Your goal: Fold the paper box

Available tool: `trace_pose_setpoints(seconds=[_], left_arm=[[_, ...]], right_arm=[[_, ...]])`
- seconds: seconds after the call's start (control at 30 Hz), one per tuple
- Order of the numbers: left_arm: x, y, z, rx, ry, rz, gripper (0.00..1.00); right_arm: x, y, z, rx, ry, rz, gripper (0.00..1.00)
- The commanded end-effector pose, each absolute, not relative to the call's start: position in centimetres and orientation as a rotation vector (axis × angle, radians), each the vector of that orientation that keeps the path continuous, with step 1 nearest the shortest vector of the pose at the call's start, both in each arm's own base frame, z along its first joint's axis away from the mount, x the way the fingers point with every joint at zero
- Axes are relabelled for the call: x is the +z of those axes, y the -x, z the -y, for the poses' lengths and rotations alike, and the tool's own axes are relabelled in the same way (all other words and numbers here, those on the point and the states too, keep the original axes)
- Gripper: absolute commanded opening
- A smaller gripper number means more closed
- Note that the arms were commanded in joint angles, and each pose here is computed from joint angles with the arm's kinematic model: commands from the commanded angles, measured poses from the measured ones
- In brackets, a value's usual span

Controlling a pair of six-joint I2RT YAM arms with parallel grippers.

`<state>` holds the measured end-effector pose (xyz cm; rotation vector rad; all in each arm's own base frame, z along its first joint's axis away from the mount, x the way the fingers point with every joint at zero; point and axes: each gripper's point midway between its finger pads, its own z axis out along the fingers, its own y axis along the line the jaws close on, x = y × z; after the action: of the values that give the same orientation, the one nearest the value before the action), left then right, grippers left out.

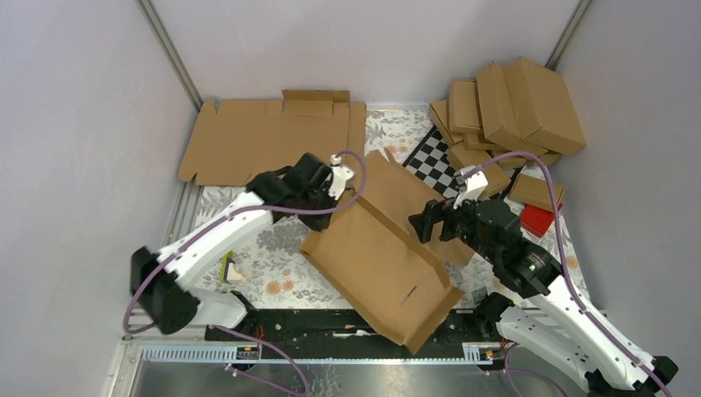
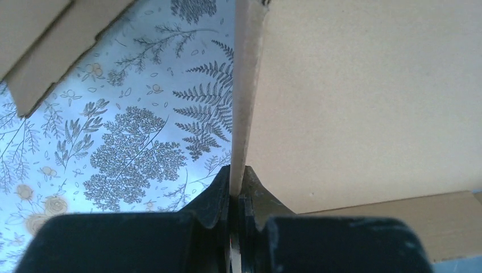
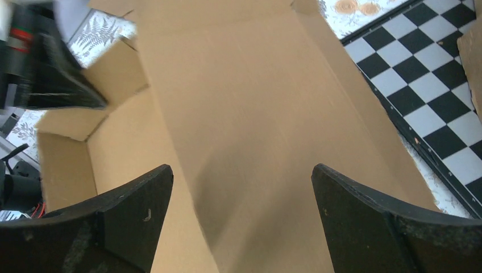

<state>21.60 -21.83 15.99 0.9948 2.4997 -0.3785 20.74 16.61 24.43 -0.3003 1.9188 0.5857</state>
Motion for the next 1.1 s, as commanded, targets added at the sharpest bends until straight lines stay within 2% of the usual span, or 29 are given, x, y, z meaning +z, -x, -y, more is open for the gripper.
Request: trace_pose_setpoints(seconds=[0.0, 0.23, 0.3, 0.43, 0.6, 0.8, 1.07], left_arm=[[22.1, -22.2, 22.6, -0.529, -0.645, -2.323, 0.0], [27.1, -23.8, 18.0, -0.42, -0.246, -2.115, 0.0], [27.0, -24.0, 16.7, -0.389, -0.147, -2.091, 0.0], [22.9, -23.6, 17.0, -0.367, -0.096, -2.254, 0.0], [17.2, -23.1, 16.5, -0.318, 0.19, -2.451, 0.0], [12.1, -21.4, 18.3, -0.479, 0.351, -2.537, 0.0], [9.2, -20.3, 17.2, -0.374, 0.363, -2.623, 0.0]], right_arm=[[26.3, -21.0, -15.5, 0.567, 0.21, -1.895, 1.0], [26.7, -20.9, -13.7, 0.527, 0.117, -1.86, 1.0], [26.6, -20.8, -13.5, 0.53, 0.108, -1.857, 1.0], [25.6, -20.7, -13.6, 0.528, 0.092, -1.9, 1.0], [22.6, -20.8, -13.6, 0.503, 0.01, -2.029, 1.0], [18.3, -19.8, -13.6, 0.486, -0.125, -2.199, 1.0], [16.0, -18.0, -13.6, 0.493, -0.153, -2.33, 1.0]])
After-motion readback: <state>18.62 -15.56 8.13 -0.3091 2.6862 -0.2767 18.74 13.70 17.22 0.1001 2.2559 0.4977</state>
